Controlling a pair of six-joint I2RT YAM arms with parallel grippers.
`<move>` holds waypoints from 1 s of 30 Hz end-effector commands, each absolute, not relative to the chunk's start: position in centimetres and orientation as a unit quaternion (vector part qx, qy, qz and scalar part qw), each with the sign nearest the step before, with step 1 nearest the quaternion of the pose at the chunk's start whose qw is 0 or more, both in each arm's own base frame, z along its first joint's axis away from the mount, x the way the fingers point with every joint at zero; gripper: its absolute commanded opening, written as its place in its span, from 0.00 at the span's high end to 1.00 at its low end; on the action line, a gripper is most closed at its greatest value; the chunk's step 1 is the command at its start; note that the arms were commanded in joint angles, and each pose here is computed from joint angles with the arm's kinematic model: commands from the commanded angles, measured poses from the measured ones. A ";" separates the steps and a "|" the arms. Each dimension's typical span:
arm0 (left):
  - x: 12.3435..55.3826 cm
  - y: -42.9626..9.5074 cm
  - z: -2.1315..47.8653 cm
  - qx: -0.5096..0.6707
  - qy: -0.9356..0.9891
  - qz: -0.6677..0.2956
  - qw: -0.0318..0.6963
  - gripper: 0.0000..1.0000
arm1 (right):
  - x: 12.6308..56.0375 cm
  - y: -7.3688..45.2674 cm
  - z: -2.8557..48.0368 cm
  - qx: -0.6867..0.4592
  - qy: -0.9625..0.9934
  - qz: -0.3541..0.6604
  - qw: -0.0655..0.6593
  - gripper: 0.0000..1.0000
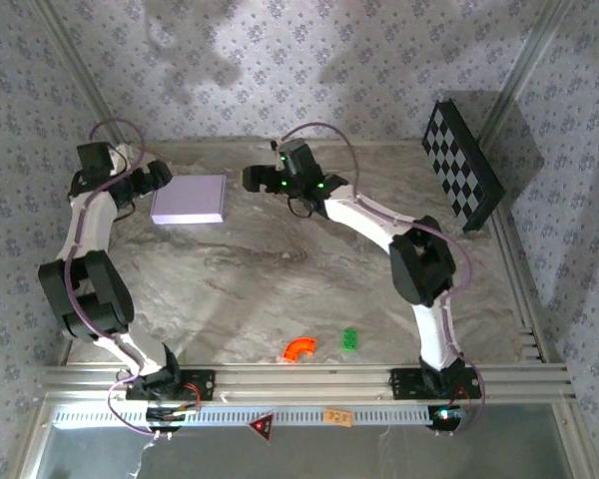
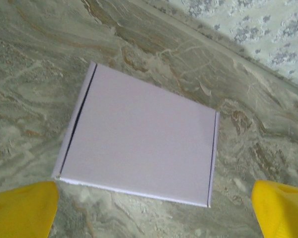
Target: Fold the paper box
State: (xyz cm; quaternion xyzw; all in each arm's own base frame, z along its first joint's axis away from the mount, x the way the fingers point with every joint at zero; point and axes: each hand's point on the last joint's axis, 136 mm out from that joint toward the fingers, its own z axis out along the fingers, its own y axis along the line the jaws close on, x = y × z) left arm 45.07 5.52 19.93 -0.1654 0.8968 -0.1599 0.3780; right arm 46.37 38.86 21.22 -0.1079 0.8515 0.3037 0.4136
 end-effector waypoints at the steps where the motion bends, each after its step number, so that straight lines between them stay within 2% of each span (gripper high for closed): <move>1: 43.8 4.1 20.2 -0.140 0.895 -0.134 0.402 0.01 | 44.7 33.4 19.2 -0.139 0.880 0.209 0.403 0.01; 6: 41.2 0.8 17.5 -0.105 0.891 -0.118 0.426 0.01 | 42.6 24.9 17.6 -0.159 0.888 0.103 0.419 0.01; 11: 38.0 -2.4 13.3 -0.014 0.899 -0.056 0.434 0.01 | 40.3 16.2 14.8 -0.150 0.901 0.007 0.406 0.01; 17: 35.1 -1.9 10.1 0.005 0.885 -0.012 0.466 0.01 | 37.5 8.6 12.4 -0.150 0.879 -0.067 0.447 0.01; 23: 35.7 -1.6 10.2 0.018 0.864 0.000 0.504 0.00 | 36.3 2.3 9.6 -0.069 0.865 -0.039 0.495 0.01; 30: 38.7 -1.1 11.3 0.022 0.834 -0.021 0.550 0.00 | 37.4 -0.6 11.2 -0.015 0.828 -0.009 0.561 0.01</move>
